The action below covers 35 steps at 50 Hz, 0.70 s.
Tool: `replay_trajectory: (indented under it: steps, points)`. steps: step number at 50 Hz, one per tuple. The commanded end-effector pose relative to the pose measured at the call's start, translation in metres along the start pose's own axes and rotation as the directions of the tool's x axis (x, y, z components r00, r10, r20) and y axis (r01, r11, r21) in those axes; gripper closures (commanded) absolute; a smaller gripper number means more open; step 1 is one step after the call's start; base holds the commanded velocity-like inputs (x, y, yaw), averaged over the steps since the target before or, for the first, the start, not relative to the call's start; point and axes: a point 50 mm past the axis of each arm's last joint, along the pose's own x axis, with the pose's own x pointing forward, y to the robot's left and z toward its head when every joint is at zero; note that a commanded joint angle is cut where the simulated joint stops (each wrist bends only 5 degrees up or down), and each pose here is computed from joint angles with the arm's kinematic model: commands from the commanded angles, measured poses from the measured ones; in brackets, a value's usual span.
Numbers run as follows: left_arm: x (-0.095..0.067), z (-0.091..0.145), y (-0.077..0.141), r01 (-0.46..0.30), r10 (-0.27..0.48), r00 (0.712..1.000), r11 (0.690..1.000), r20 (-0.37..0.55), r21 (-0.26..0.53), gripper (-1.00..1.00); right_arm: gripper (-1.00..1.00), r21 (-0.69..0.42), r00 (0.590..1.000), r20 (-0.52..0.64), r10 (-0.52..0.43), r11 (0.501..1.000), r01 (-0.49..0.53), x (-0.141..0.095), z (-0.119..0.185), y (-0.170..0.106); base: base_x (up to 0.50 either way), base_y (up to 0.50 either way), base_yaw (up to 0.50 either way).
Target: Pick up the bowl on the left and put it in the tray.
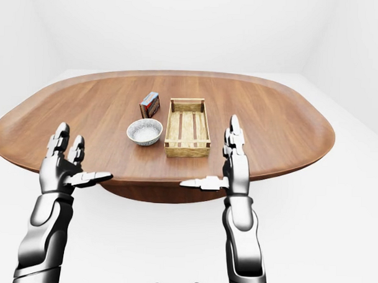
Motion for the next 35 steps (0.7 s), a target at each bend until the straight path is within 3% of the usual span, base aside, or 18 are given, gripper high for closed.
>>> replay_trajectory:
  steps: [1,8,12,15,35]
  points:
    - [0.002,0.01,0.008,-0.024,0.025,0.999,1.0,0.037,-0.012,-1.0,-1.0,-0.014,0.992,0.125,0.012,1.0,-0.01,-0.004,0.03,0.003,0.0,0.0,0.0]
    - [0.003,0.013,0.012,-0.031,0.032,0.998,0.999,0.048,-0.019,-1.0,-1.0,-0.019,0.986,0.154,0.062,0.998,-0.06,-0.008,0.037,0.009,0.0,0.0,0.0]
    - [0.006,0.009,0.016,-0.042,0.042,0.999,0.999,0.029,-0.023,-1.0,-1.0,-0.085,0.985,0.121,0.127,0.989,-0.117,-0.011,0.031,0.014,0.0,0.0,0.0]
    - [0.006,0.009,0.018,-0.045,0.046,0.999,0.999,0.029,-0.025,-1.0,-1.0,-0.077,0.986,0.128,0.108,0.992,-0.099,-0.01,0.032,0.013,0.0,0.0,0.0]
    - [0.008,0.003,0.022,-0.05,0.05,0.999,0.998,-0.001,-0.039,-1.0,-1.0,-0.055,0.982,0.152,0.109,0.993,-0.102,-0.006,0.037,0.013,0.0,0.5,0.0]
